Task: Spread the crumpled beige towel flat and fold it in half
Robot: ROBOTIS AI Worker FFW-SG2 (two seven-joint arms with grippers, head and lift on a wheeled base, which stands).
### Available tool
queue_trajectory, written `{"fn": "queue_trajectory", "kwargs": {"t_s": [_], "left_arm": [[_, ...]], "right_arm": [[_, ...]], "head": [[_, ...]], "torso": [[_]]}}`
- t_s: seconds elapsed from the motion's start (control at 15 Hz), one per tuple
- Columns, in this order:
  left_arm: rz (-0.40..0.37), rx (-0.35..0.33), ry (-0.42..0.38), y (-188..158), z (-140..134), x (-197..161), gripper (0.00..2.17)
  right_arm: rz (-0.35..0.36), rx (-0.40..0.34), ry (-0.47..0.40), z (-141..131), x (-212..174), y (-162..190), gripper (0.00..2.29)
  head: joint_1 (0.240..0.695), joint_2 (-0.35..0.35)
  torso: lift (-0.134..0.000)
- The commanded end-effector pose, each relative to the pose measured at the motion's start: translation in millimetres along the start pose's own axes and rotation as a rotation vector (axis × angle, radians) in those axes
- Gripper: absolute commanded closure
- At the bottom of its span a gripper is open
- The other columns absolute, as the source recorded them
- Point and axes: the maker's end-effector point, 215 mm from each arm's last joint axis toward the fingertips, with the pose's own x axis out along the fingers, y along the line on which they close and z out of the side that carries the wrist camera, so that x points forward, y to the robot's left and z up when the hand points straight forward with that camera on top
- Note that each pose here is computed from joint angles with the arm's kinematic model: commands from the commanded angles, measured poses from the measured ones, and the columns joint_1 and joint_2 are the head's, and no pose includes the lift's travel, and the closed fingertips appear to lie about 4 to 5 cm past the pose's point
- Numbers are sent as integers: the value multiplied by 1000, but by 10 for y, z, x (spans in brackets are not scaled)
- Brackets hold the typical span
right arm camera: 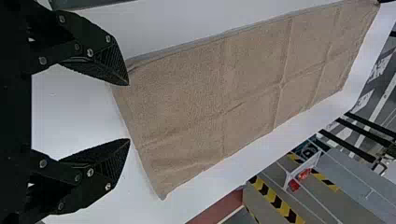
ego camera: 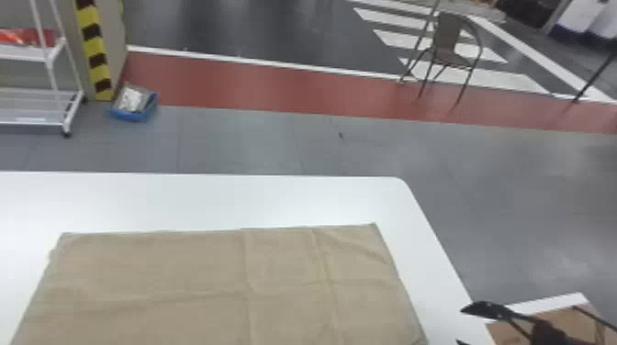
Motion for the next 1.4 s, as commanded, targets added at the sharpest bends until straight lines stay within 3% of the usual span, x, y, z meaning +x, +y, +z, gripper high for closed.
{"fn": "queue_trajectory", "kwargs": {"t_s": [0.0,0.4,0.6,0.93,1.33], "left_arm": [[-2,1,-1,-8,-2,-2,1362],[12,5,-43,51,183,-138,1436],[20,4,-62,94,275,-184,1436],[18,3,-65,100,293,-188,1436],[22,-1,-66,117,281,-198,1436]], "right_arm": [[-1,0,0,1,0,-7,535],[-11,-18,9,11,24,-90,535],[20,-19,47,-68,116,-4,535],[76,88,115,-269,343,83,593],[159,126,168,-347,632,225,596]], "head": [[695,-312],[695,-318],[695,-320],[695,-318],[695,-296]], "torso": [[0],[0],[0],[0],[0]]}}
